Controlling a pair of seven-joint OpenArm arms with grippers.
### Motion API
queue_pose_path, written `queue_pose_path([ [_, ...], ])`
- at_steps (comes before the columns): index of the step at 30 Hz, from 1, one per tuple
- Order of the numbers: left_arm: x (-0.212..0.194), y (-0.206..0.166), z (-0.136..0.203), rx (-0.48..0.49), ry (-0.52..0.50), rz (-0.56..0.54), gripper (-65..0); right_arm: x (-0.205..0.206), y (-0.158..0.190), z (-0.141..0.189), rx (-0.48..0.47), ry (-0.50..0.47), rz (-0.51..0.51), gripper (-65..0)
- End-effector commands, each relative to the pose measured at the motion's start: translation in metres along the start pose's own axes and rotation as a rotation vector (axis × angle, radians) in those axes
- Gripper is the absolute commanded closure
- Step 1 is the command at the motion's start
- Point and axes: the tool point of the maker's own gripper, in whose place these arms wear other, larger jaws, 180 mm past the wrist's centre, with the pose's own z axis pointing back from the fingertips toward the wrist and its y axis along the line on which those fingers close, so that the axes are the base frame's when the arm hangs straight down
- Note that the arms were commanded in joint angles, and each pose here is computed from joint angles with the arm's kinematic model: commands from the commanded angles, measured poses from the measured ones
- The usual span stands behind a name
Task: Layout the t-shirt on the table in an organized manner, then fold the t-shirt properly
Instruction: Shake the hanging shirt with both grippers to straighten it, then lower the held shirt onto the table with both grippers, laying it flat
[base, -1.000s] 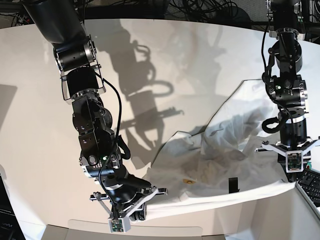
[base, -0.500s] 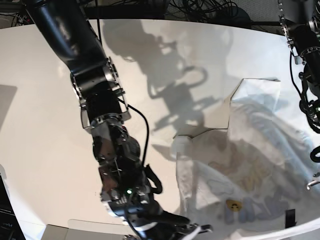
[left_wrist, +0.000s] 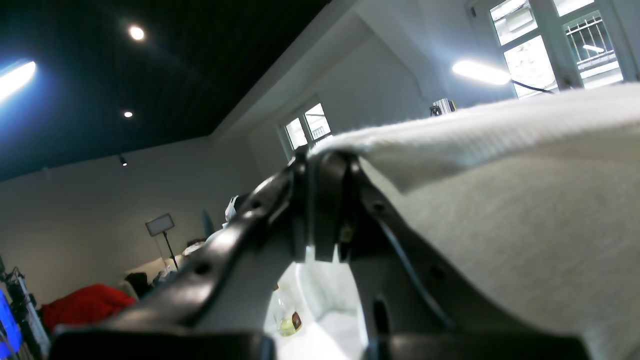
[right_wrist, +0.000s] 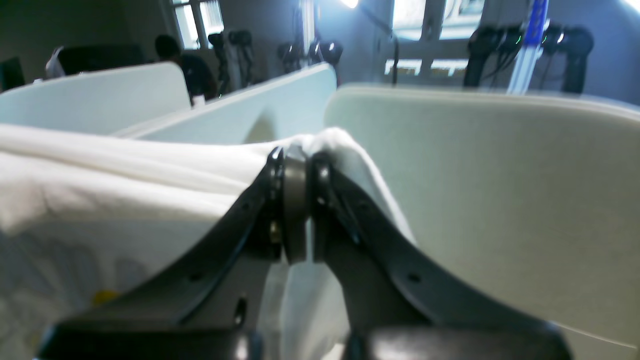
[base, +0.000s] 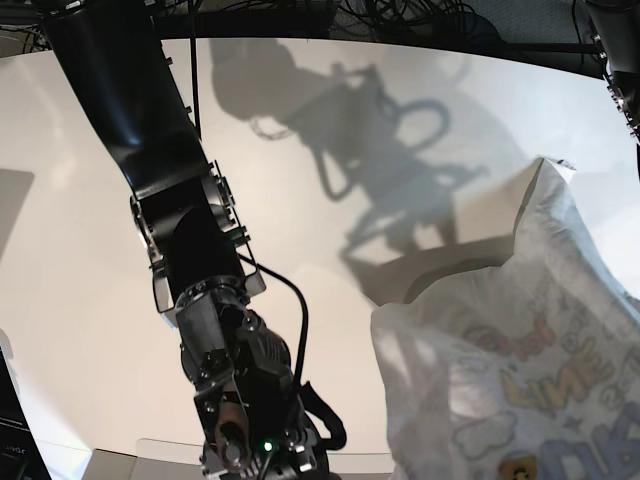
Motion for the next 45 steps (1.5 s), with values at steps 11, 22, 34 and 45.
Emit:
queue_pose_path([
  [11,-0.028,-0.001,0.016,0.05,0.065,0.004,-0.3,0.026,-0.026,-0.046,-0.094,-0.086,0.079,0.0],
  [22,-0.048,-0.019,0.027,0.009,0.119,0.02,-0.2,-0.081,-0.09,-0.069,-0.239,0.18,0.036,0.0],
  [34,-0.096,-0.115,0.086,-0.247,0.261,0.051,-0.2,-0.043,-0.028,-0.044,-0.081,0.169,0.004,0.0],
  [45,-0.117,-0.227,0.2,-0.567,0.452,0.183,-0.2,-0.148,-0.1,0.008,-0.201,0.383,-0.011,0.0],
])
